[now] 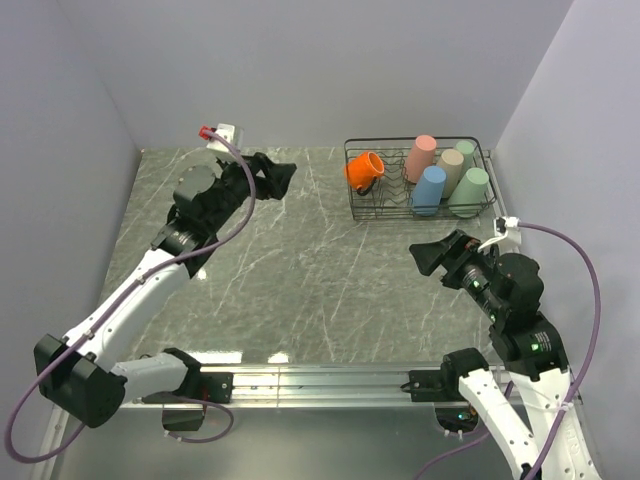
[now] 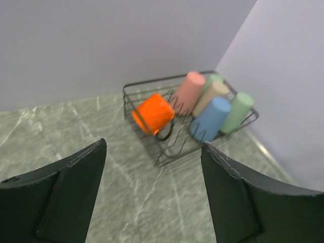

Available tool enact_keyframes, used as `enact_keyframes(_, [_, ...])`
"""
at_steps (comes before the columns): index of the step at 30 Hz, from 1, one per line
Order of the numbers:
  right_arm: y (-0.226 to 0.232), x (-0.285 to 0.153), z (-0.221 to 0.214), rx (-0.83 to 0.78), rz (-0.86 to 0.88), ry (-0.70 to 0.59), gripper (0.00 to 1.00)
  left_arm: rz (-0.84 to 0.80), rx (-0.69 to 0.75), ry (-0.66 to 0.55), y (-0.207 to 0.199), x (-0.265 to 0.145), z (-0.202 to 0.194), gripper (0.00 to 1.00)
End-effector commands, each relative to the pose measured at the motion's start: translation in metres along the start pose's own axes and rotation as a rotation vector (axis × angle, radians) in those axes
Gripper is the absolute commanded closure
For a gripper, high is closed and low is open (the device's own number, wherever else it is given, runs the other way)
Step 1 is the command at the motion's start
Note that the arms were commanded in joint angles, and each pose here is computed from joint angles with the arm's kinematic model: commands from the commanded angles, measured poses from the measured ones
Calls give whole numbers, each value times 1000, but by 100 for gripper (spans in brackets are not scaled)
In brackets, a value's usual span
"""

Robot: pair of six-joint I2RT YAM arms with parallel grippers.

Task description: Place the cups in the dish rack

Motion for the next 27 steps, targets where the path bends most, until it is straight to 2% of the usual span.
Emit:
enact_keyframes(1, [-1,0,5,8,-1,-62,0,14,93,58,8,-2,-12,20])
enact_keyframes(22, [-10,2,-3,49,-49,-47,0,24,69,98,9,-34,-27,20])
enact_keyframes(24, [-8,2,-5,45,-17,-35,4,32,67,97,10,-38,-28,20])
enact_keyframes(27, [-6,3,-3,39,-10,-37,5,53,71,94,13,-43,-29,20])
Point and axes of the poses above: each gripper's point midway between its finger pads, its own x axis out along the fingers, its own y axis along the line the jaws close on, z = x × y, the point moved 7 cm from there along -x, back along the fingers, and after that the axes turned 1 degree about x, right-handed, at the moved point
